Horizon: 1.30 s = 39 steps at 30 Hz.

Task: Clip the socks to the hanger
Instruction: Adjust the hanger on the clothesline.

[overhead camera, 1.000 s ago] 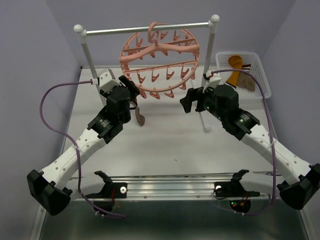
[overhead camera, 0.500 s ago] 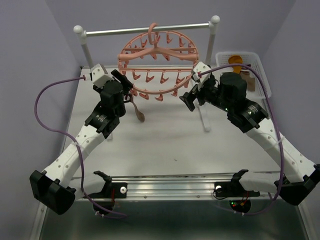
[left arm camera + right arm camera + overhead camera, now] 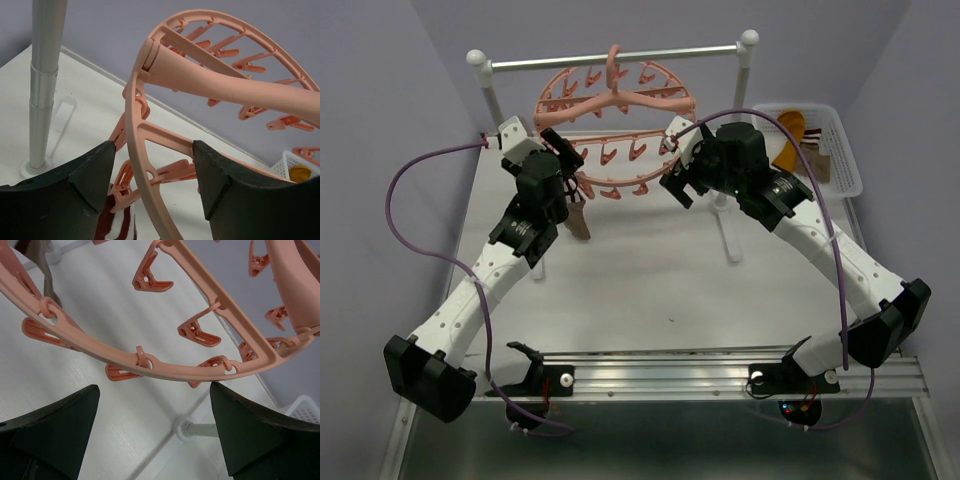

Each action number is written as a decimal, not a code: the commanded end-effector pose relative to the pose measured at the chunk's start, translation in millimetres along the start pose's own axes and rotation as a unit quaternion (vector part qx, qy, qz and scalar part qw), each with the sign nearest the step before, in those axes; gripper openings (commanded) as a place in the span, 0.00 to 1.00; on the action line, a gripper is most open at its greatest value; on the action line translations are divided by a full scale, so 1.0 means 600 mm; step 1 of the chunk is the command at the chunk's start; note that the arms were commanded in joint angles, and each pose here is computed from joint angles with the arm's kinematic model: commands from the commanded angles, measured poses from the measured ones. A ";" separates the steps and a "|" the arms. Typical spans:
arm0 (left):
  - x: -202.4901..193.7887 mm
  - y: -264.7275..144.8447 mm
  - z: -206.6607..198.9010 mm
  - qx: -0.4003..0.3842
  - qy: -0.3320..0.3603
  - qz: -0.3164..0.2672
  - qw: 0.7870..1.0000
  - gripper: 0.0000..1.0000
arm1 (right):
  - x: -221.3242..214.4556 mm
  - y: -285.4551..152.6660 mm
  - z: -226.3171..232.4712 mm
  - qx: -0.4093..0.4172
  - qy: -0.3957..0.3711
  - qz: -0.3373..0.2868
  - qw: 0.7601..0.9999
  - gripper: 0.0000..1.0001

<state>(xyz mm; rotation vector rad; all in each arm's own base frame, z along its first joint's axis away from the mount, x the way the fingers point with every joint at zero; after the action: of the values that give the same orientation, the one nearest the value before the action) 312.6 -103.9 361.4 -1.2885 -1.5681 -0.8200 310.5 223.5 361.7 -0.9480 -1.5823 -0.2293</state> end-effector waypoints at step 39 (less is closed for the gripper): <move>0.069 -0.119 0.071 -0.023 -0.008 0.014 1.000 0.99 | 0.076 -0.029 0.079 0.113 -0.011 -0.116 0.987 0.88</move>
<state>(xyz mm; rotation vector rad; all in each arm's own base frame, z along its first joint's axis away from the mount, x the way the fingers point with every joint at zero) 239.3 -67.0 392.1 -1.3063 -1.5440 -0.8698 275.2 266.4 368.9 -0.6410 -1.6406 -0.0972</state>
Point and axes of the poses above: each gripper's point midway between its finger pads, its own y axis out along the fingers, its own z axis along the line the jaws close on, x = y × z, the point moved 7 cm from there along -y, back along the fingers, and after that the axes turned 8 degrees about y, right-handed, at the moved point
